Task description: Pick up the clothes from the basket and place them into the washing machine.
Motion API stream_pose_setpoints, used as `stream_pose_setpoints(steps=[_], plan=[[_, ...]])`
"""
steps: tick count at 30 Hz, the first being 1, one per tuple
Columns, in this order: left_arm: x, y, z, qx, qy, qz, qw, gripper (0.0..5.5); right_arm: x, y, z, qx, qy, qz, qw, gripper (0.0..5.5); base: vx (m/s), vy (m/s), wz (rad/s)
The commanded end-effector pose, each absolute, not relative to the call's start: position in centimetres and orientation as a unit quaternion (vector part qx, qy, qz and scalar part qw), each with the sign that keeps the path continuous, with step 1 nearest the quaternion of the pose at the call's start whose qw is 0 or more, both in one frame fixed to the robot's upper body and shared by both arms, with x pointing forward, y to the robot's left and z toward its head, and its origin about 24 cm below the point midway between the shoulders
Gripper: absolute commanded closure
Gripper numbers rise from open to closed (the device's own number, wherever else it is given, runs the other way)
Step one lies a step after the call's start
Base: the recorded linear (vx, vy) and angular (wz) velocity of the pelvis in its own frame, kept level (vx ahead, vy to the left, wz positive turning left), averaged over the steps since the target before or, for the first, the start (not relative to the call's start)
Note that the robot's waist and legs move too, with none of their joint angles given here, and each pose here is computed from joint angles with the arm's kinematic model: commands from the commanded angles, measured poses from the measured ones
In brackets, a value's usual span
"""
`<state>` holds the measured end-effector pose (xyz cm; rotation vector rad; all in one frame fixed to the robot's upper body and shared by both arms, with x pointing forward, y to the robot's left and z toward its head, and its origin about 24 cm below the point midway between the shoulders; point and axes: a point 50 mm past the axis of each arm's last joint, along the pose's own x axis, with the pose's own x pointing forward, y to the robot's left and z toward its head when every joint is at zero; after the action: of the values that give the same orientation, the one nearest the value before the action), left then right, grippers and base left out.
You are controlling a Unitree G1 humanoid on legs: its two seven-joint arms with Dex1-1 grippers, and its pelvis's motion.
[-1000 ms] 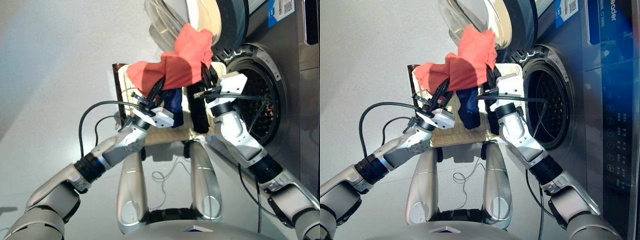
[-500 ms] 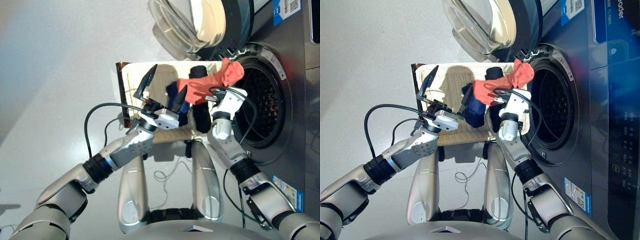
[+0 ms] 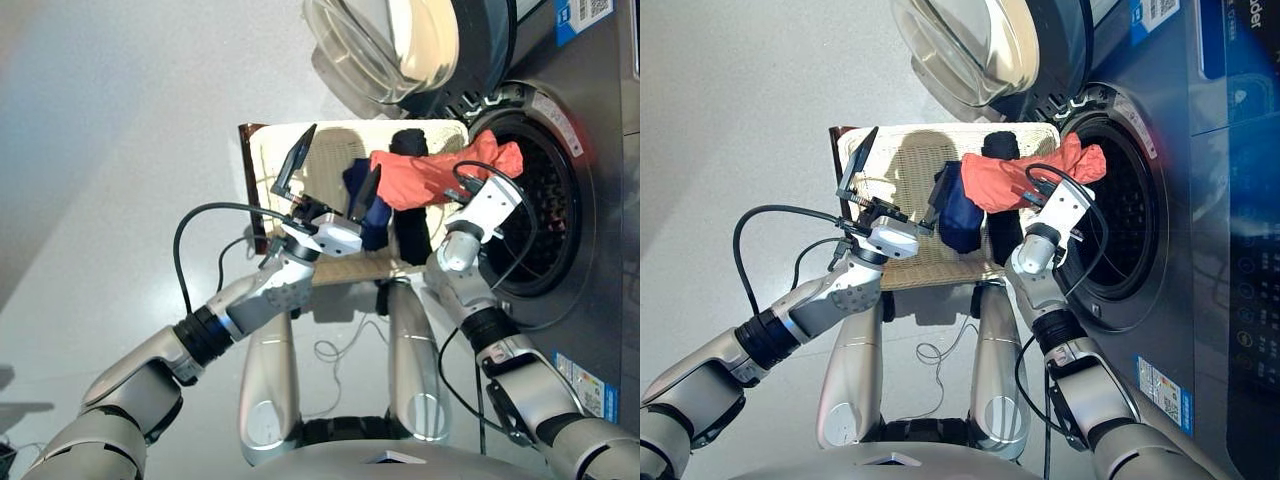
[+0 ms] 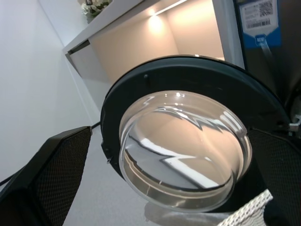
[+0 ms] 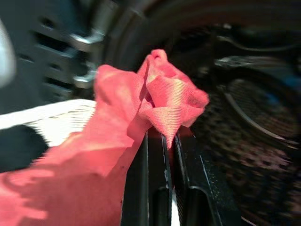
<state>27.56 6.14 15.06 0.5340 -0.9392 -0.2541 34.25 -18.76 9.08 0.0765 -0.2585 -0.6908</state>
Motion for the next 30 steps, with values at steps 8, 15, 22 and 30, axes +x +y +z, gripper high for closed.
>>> stream_pose_setpoints(steps=[8,15,22,30], plan=[[25.0,4.1,18.5,0.132,-0.513,-0.155,0.834,0.0,34.4,-30.2,15.2,0.038,-0.164,-0.572,0.803,5.5,0.0,0.0,0.0],[24.4,4.3,20.0,0.112,-0.535,-0.145,0.825,0.0,32.8,-35.3,17.3,-0.012,-0.145,-0.641,0.753,5.5,-0.023,0.005,0.043],[24.0,5.1,21.0,0.096,-0.547,-0.125,0.822,0.0,31.7,-37.7,19.5,-0.046,-0.155,-0.664,0.73,5.5,0.0,0.0,0.0],[23.9,5.6,21.7,0.095,-0.556,-0.115,0.818,0.0,30.3,-40.3,21.4,-0.067,-0.153,-0.687,0.707,5.5,-0.006,0.0,0.007]])
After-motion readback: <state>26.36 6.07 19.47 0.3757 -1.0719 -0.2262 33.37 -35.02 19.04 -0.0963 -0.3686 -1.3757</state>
